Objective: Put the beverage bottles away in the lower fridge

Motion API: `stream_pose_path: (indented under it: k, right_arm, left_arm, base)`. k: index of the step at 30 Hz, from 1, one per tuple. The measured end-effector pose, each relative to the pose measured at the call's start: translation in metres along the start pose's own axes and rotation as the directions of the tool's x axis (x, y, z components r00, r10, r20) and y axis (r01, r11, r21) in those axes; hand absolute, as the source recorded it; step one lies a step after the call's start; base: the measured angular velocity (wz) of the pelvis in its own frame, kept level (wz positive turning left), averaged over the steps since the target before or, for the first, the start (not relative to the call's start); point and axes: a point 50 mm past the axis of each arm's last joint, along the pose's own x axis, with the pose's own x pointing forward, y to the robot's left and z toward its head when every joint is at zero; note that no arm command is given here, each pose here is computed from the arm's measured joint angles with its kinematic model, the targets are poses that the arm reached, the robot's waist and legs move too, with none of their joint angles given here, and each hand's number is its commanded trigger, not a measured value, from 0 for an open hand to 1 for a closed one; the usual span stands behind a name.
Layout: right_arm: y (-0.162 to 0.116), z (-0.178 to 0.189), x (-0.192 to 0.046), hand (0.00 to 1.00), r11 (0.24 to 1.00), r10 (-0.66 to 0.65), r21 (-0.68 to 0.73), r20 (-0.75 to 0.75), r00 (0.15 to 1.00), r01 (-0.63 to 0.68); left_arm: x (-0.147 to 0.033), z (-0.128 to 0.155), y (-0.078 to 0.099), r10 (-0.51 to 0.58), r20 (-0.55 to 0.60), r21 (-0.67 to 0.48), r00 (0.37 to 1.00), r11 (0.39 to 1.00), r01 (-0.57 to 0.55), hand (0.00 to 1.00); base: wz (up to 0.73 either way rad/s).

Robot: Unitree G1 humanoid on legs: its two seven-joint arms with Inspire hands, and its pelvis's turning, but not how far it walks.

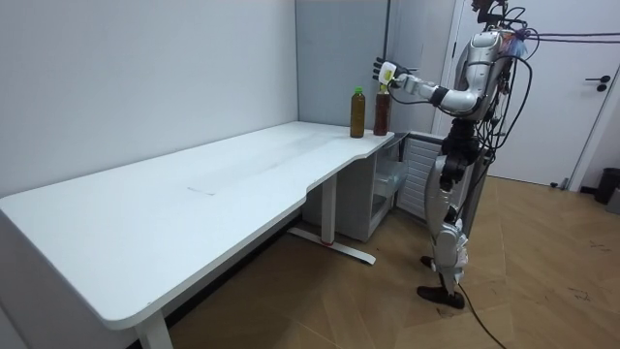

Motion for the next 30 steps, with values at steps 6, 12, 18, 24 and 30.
stream_pose_path:
  k: [6,12,18,24,30]
  right_arm:
    - [0.0,0.0,0.0,0.0,1.0,-0.003,0.0,0.0,1.0,0.003]
    - [-0.001,0.001,0.0,0.0,1.0,-0.004,0.002,0.004,1.0,0.004]
    - [0.0,-0.001,0.0,0.0,1.0,-0.001,0.003,-0.001,1.0,0.001]
    - [0.002,-0.005,0.0,0.0,1.0,0.004,0.006,-0.013,1.0,-0.004]
    - [0.003,-0.007,0.0,0.0,1.0,0.005,0.006,-0.019,1.0,-0.005]
  left_arm:
    - [-0.001,-0.001,0.0,0.008,-0.005,-0.002,1.0,1.0,-0.008,0.0]
    - [-0.002,-0.001,0.002,0.028,-0.011,0.005,1.0,1.0,-0.028,0.0]
    - [-0.007,-0.005,0.005,0.083,-0.04,0.024,0.996,0.996,-0.082,0.0]
    - [-0.013,-0.011,0.008,0.139,-0.074,0.043,0.988,0.99,-0.136,0.0]
    - [-0.015,-0.017,0.014,0.19,-0.105,0.061,0.976,0.981,-0.184,0.0]
  base:
    - [0.0]
    - [0.0]
    - [0.0]
    - [0.0]
    - [0.0]
